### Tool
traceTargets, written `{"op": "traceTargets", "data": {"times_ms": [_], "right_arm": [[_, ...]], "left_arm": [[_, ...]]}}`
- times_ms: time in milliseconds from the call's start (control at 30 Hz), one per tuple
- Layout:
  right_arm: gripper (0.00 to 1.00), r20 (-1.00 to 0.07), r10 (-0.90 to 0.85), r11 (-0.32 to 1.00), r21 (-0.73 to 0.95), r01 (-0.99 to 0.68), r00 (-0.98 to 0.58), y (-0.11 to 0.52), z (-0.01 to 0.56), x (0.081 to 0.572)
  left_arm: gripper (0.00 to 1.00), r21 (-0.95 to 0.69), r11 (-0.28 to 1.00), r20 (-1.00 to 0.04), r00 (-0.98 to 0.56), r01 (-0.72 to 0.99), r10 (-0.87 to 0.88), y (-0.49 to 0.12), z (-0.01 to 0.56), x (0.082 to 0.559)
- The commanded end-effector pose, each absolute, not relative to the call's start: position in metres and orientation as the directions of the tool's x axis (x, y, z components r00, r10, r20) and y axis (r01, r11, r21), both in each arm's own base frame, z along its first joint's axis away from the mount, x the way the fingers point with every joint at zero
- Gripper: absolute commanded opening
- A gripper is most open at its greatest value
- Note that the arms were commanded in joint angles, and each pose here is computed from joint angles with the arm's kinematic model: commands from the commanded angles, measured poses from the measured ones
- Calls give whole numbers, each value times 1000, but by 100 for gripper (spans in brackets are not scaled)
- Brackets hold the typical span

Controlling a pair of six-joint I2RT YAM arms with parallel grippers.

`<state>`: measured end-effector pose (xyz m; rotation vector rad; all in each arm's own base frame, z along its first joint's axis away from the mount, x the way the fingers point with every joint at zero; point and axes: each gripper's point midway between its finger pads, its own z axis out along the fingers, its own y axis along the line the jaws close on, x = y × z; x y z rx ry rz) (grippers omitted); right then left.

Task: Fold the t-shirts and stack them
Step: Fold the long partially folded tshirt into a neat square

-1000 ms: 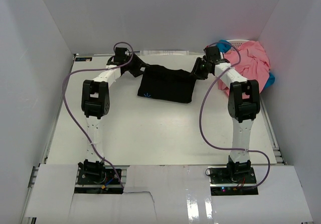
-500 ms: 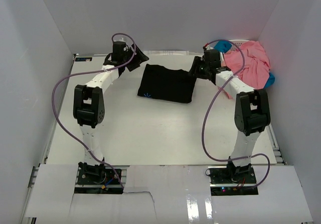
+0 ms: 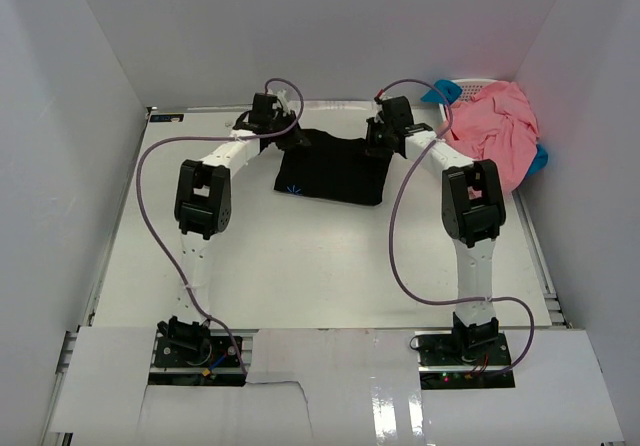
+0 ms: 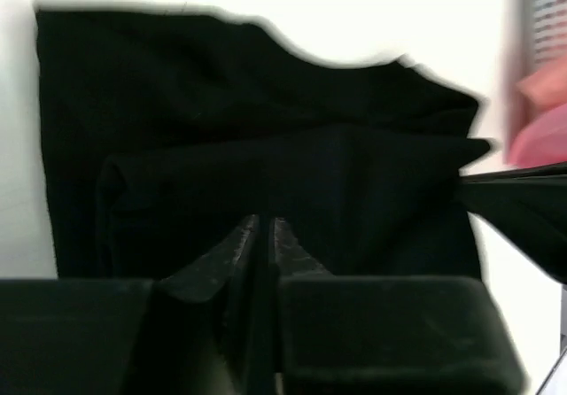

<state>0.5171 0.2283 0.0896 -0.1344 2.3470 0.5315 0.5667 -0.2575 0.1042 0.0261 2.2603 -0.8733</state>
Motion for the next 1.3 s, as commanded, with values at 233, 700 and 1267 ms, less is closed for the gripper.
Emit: {"op": "traceTargets", "data": {"times_ms": [233, 700, 1267], "right_arm": [[9, -552, -33, 920, 309, -241, -833, 241, 59, 494], [8, -355, -166, 928, 260, -267, -920, 230, 26, 337], [33, -391, -202, 907, 271, -322, -898, 239, 51, 225]], "left_arm": [[13, -507, 840, -505, -856, 195, -106, -268, 51, 540], [11, -268, 962, -298, -944, -59, -141, -199, 30, 357], [12, -346, 937, -288, -944, -57, -163, -187, 77, 275]]}}
